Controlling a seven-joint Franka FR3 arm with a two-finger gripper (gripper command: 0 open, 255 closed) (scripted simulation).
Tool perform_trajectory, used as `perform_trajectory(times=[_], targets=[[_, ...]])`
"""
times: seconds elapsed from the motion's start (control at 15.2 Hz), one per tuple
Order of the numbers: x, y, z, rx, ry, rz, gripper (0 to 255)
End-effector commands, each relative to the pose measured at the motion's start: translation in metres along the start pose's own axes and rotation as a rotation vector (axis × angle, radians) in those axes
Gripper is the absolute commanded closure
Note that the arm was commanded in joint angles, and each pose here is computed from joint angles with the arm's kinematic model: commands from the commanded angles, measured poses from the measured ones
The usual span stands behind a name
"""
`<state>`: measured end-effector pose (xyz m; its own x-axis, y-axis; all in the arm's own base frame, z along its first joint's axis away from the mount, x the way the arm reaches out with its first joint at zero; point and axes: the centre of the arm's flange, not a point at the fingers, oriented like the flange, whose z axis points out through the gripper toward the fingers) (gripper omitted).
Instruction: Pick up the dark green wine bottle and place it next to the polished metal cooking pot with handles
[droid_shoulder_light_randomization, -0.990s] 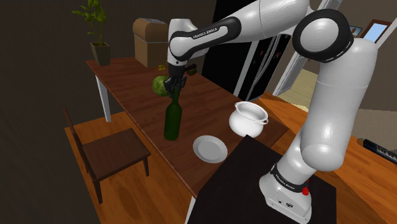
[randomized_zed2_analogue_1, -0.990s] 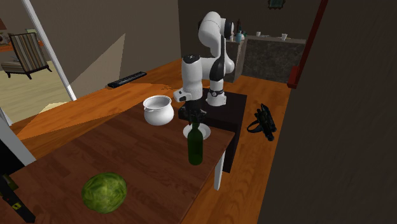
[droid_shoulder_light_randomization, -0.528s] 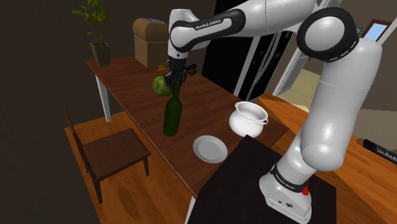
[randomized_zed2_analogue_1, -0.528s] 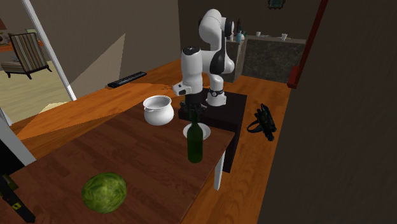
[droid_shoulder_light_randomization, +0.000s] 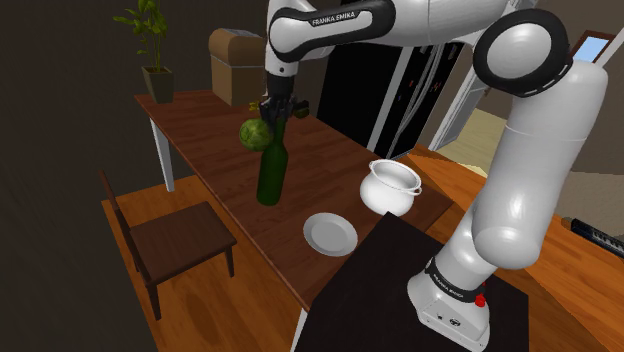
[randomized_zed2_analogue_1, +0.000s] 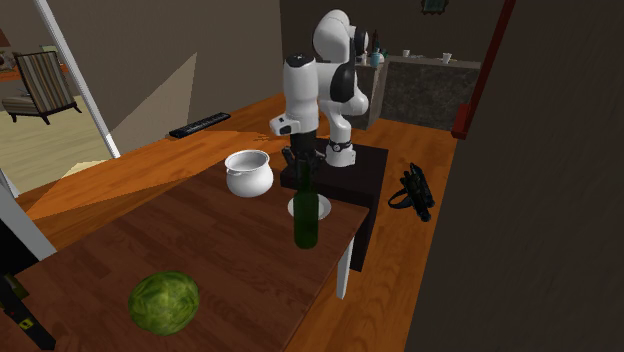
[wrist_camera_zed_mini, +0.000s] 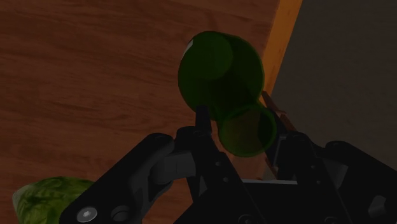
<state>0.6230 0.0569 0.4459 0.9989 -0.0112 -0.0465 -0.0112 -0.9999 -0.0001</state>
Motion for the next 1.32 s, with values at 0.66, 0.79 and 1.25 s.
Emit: perform_trajectory(times=[0.66,0.79,1.25], targets=[[-0.003,0.0,-0.063,0.0,0.0,0.0,255],[-0.004,0.0,-0.073,0.0,0.0,0.0,255],[-0.006,0.0,-0.11,0.0,0.0,0.0,255]])
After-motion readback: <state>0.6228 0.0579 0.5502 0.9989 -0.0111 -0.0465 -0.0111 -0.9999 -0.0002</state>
